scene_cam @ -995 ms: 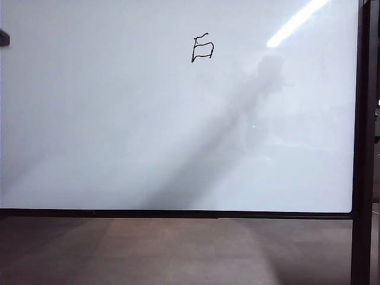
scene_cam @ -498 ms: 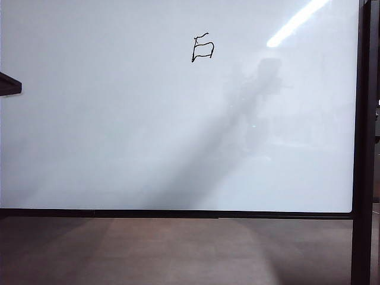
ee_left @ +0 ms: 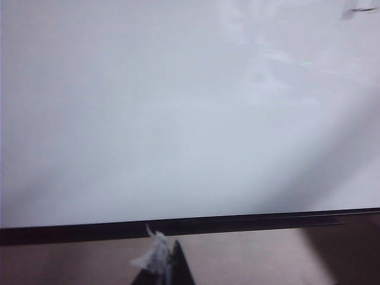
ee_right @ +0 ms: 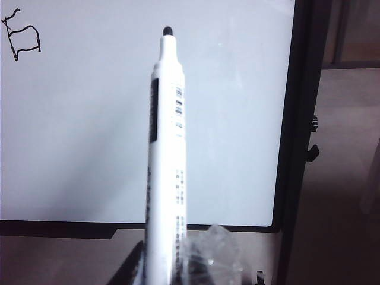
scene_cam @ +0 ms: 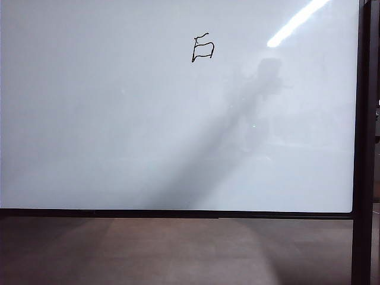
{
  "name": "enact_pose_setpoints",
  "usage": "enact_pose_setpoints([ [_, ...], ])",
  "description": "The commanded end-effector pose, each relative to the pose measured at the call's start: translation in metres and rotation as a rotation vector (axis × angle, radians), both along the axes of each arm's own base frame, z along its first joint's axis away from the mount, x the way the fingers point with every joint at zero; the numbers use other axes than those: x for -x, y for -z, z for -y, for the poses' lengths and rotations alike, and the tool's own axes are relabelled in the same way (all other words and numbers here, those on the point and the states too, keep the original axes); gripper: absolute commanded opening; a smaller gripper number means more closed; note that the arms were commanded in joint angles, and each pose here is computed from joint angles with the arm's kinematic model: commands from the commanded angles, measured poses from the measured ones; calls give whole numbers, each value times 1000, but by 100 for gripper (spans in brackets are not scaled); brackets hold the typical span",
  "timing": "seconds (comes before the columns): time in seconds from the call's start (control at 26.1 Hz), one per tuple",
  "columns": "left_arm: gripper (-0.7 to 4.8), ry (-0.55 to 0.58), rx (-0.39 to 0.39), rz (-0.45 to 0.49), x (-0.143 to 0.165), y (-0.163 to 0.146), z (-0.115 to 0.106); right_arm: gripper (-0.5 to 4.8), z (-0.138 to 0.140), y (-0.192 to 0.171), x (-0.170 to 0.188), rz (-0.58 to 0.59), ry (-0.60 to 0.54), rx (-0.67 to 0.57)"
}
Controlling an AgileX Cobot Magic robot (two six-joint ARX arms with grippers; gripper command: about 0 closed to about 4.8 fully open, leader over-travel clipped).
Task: Reach to the right to find the marker pen, pick it up, and write the number 6 on the whiteboard.
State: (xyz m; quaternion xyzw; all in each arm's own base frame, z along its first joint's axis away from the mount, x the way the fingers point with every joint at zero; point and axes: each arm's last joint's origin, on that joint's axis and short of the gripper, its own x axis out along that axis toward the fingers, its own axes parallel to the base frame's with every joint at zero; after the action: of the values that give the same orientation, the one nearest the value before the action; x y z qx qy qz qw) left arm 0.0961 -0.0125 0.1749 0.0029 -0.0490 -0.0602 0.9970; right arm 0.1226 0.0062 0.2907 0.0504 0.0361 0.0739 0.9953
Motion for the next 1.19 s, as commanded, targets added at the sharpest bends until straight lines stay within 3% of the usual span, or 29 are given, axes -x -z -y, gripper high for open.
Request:
enact_pose_setpoints([
  [0.04,-6,-39,-58,-27,-1,3,-2,54,0,-3,1,20,-1,-4],
  [0.31,0,-156,-53,-37,-1,4,-6,54,0,-3,1,19,-1,-4],
  [0.88,0,-155,-54,-41,-1,4,-5,54,0,3,4,34,0,-4],
  [1.19,-1,-155,-55,-45,-1,4,-5,54,3,87,29,73,67,-4],
])
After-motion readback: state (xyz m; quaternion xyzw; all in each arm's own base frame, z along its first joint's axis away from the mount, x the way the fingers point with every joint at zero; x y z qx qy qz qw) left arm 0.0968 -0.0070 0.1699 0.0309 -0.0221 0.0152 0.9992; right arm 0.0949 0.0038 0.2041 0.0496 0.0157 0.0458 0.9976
